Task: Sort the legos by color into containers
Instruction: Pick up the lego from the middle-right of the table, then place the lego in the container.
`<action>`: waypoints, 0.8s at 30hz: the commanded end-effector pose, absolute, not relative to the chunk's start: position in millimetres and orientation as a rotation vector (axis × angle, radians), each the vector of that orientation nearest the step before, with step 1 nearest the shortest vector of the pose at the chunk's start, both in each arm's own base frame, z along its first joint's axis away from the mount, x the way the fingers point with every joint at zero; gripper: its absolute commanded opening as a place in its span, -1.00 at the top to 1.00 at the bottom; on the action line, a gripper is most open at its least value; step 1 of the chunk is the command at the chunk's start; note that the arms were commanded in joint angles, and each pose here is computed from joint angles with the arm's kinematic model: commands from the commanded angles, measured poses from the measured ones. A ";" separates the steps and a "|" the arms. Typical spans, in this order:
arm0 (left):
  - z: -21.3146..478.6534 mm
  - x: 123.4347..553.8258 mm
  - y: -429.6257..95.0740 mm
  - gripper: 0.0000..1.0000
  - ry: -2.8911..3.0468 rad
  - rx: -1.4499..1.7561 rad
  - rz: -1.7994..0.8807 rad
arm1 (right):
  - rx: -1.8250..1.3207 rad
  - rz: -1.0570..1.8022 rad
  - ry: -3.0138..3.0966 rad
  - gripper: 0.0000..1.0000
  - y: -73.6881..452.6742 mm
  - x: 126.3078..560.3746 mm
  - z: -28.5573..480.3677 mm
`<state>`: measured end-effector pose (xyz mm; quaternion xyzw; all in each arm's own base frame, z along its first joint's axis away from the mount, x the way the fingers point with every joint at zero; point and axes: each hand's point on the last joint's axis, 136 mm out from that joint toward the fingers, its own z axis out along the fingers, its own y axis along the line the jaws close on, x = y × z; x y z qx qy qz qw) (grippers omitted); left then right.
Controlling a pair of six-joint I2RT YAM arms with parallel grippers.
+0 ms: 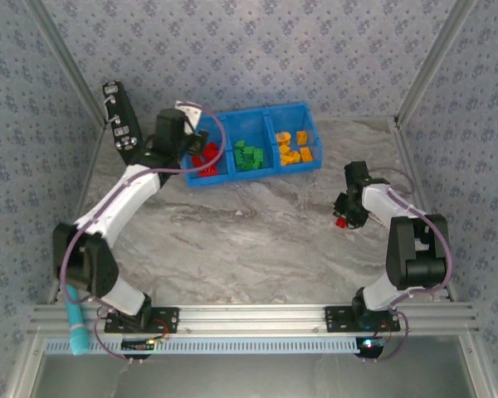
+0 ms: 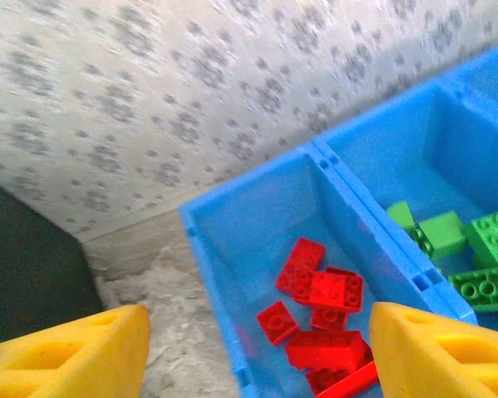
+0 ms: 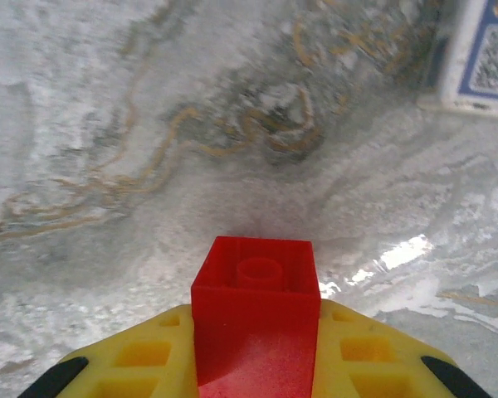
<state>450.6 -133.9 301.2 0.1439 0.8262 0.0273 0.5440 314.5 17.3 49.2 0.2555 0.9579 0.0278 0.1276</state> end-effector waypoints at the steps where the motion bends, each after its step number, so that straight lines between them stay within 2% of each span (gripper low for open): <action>1: 314.5 422.2 -102.1 -0.41 2.011 0.242 0.025 | 0.596 0.110 2.709 0.54 32.1 340.6 90.0; 7: 322.6 377.4 -45.0 -0.45 1.990 0.088 0.034 | 0.229 0.166 2.512 0.56 98.3 401.9 185.6; 12: 324.1 351.2 -22.5 -0.47 1.965 0.027 0.013 | -0.035 0.174 2.370 0.57 166.2 439.7 237.1; 17: 317.3 333.1 -18.3 -0.51 1.949 0.019 -0.002 | -0.246 0.203 2.208 0.59 234.1 472.5 263.0; 24: 308.1 315.4 -13.6 -0.56 1.936 0.000 -0.010 | -0.425 0.302 2.043 0.60 322.9 507.1 270.1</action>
